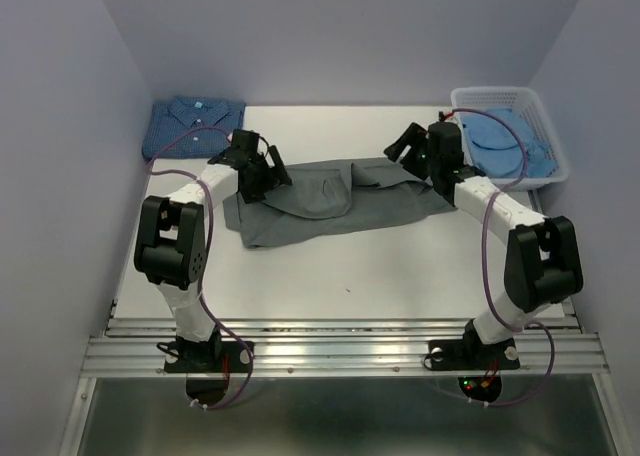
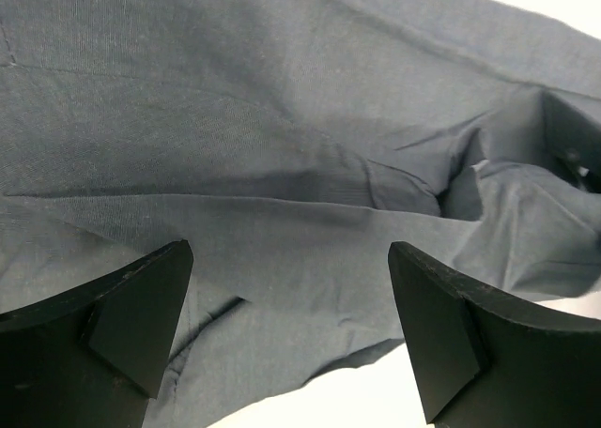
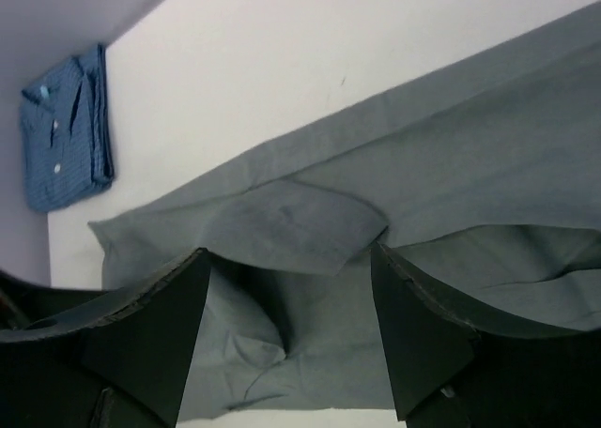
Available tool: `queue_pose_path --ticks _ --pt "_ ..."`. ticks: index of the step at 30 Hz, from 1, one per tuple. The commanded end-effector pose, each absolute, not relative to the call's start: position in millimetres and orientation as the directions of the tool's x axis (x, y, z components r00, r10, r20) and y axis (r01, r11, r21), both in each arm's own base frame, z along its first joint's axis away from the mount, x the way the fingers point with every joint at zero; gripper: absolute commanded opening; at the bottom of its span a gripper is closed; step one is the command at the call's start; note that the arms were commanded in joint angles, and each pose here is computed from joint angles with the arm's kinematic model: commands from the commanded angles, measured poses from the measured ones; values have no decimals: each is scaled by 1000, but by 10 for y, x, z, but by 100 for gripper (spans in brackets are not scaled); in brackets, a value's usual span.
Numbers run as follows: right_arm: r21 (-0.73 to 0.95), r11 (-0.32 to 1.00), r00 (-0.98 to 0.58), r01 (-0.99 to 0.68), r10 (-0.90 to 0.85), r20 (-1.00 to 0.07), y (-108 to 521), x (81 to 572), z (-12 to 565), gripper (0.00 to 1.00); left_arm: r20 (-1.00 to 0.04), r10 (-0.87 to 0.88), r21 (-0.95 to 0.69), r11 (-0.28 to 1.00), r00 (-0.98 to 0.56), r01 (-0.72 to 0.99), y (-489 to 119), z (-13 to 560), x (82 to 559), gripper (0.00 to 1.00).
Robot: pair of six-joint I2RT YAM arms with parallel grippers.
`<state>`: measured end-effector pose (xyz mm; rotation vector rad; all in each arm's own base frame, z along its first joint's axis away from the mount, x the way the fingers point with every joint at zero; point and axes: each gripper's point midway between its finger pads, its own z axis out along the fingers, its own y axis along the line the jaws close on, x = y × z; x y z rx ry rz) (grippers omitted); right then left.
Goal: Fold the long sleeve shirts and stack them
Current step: Fold the shirt
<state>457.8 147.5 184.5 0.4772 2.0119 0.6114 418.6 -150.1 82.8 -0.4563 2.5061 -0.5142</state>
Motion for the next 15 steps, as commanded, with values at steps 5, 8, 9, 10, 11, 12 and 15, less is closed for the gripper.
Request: queue_pose_path --ticks 5,8,9,10,11,12,15 --pt "615 762 -695 -203 331 -639 2103 4668 1796 78 -416 -398 -438 876 -818 -203 -1522 618 4241 99" --pt "491 847 -695 -203 228 -682 1965 4823 1671 82 -375 -397 -422 878 -838 -227 -1495 400 4187 99" --pt "444 881 -703 -164 211 -679 1871 4865 1579 82 -361 -395 -420 877 -845 -231 -1488 336 4184 99" --pt "420 896 -725 -144 193 -661 1832 4864 1480 82 -354 -400 -423 875 -845 -237 -1466 318 4191 99" --pt "404 909 -762 -101 190 -619 1791 4833 1277 82 -351 -404 -420 874 -845 -244 -1445 295 4203 99" --pt "403 911 -778 -89 189 -599 1786 4799 1175 82 -356 -407 -418 874 -841 -246 -1423 303 4221 99" --pt "440 898 -817 -27 234 -528 1822 4727 921 80 -366 -417 -390 880 -832 -269 -1301 297 4262 99"
